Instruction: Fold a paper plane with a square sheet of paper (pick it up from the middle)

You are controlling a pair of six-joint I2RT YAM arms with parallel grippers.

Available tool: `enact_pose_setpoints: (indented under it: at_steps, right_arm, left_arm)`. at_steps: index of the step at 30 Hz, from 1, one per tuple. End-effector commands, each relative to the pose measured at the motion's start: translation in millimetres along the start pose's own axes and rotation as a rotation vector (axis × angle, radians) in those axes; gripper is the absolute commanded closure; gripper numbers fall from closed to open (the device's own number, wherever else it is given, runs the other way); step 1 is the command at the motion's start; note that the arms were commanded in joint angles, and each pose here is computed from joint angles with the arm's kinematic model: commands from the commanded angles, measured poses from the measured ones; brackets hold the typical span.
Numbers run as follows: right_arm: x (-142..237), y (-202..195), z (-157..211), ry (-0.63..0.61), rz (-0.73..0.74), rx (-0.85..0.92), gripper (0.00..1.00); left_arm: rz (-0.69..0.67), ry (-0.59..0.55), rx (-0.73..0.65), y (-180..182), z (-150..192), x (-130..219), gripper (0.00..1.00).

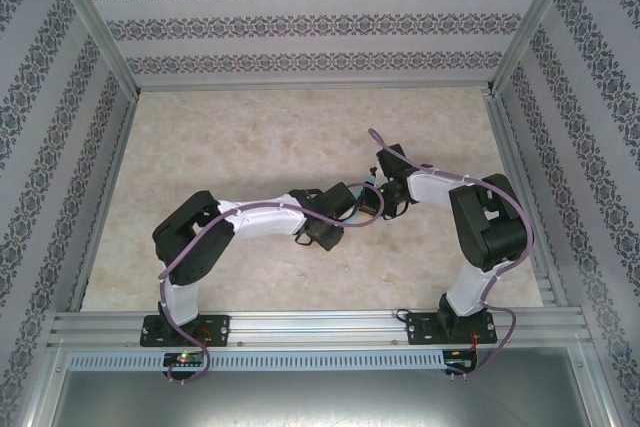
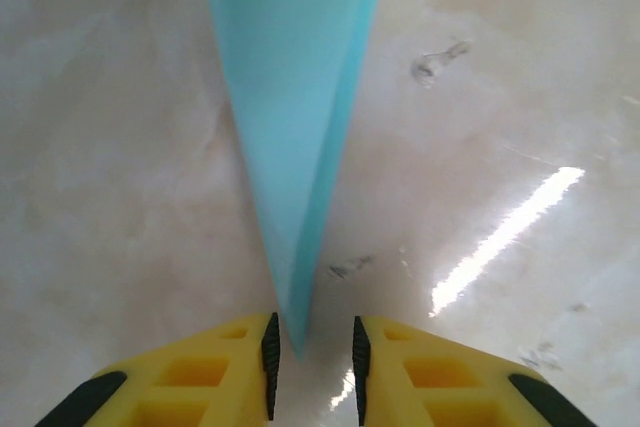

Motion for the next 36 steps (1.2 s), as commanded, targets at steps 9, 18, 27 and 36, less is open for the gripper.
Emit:
enact_pose_setpoints:
  at_steps: [9, 18, 27, 36]
  right_arm:
    - [-13.3, -41.7, 4.1, 0.0, 0.197, -0.042, 1.0]
    - [-13.3, -40.9, 5.7, 0.003, 0.198, -0.034, 1.0]
    - [-13.5, -43.0, 7.1, 0.003, 0.205, -0.037, 1.0]
    - [-13.1, -41.4, 6.5, 0.005, 0.201, -0.032, 1.0]
  left_arm:
    - [0.212, -0.152, 0.179, 18.2, -23.1, 50.4, 0.68]
    - [0.381, -0.196, 0.379, 43.8, -44.0, 26.2, 0.78]
    - [0.427, -0.16, 0.392, 39.5, -47.3, 0.6, 0.85]
    - [0.426, -0.13, 0.387, 39.3, -45.4, -13.4, 0.87]
Point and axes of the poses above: each hand's point on the last joint's axis, 136 mm out from that joint toward the fingers, its own x axis back along the fingers, its own y axis along the line the jaws close on, z = x × y, the point moved 5 cm from there along x, back along the fingers, and after that the axes turned 3 degrees about -x, right-handed, at the moved point
